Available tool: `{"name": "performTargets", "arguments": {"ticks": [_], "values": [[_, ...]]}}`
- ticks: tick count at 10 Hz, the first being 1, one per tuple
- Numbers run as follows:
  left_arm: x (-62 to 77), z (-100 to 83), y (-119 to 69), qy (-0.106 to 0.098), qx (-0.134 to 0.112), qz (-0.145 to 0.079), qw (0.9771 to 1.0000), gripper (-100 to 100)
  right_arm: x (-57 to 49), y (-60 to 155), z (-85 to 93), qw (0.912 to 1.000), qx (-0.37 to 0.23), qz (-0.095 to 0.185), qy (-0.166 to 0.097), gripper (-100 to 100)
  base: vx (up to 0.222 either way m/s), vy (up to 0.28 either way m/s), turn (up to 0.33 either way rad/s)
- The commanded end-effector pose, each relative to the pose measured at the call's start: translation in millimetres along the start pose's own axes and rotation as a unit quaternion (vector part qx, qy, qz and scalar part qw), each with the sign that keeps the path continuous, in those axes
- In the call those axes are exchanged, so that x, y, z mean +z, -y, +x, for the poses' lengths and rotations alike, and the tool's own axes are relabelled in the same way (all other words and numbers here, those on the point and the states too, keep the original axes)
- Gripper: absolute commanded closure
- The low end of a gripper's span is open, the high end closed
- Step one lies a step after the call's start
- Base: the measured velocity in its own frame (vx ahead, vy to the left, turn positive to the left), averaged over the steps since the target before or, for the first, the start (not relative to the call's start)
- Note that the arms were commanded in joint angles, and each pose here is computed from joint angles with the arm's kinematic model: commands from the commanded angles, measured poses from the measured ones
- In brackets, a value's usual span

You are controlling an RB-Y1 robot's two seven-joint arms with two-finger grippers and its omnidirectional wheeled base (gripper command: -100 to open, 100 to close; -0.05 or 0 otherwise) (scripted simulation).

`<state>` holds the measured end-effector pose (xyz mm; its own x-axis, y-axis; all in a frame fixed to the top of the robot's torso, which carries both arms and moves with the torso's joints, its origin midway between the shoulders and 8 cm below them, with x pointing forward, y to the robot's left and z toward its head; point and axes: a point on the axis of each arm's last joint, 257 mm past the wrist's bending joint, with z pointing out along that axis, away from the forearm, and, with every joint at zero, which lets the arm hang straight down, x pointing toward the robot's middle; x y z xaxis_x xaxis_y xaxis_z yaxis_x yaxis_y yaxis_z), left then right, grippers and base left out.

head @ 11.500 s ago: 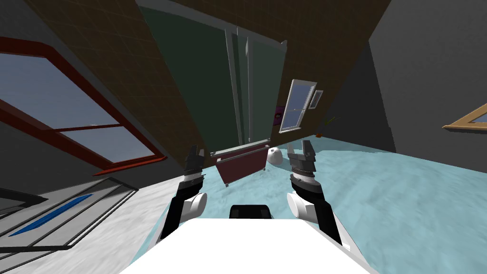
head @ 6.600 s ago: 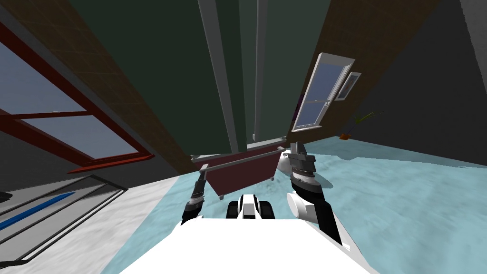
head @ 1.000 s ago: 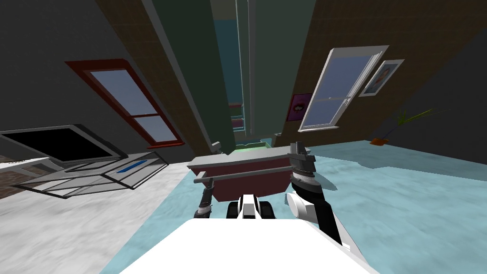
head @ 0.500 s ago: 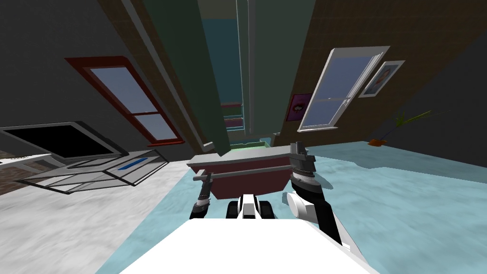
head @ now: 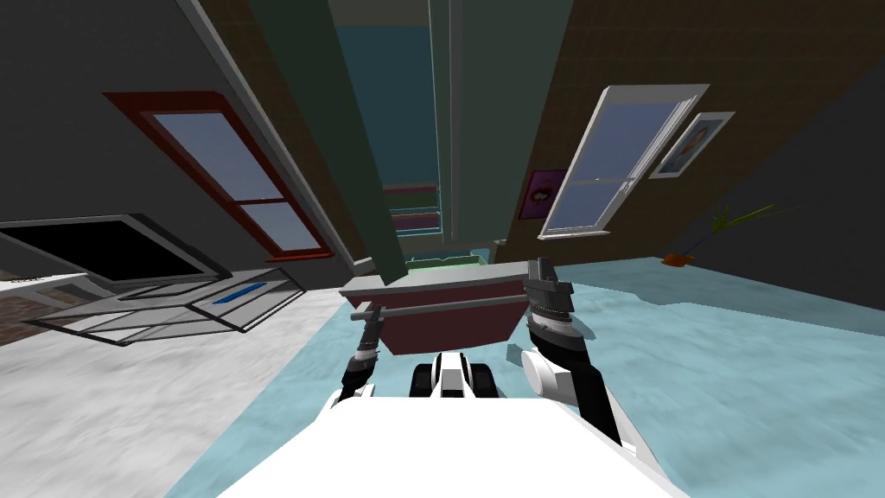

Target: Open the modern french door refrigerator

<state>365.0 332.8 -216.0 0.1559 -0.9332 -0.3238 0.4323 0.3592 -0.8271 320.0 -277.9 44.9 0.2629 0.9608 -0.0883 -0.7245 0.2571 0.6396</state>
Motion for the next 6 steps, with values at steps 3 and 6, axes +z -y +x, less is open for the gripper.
{"name": "performTargets", "arguments": {"ticks": [3,6], "values": [[-4.2,0.1,-6.8,0.0,-0.001,-0.012,0.9999,0,0.0,0.0,0.0,1.0,0.0,0.0,0.0,0,0.0,0.0,0.0],[-6.3,0.3,-9.3,0.0,-0.002,-0.017,0.9999,0,0.0,0.0,0.0,1.0,0.0,0.0,0.0,0,0.0,0.0,0.0]]}}
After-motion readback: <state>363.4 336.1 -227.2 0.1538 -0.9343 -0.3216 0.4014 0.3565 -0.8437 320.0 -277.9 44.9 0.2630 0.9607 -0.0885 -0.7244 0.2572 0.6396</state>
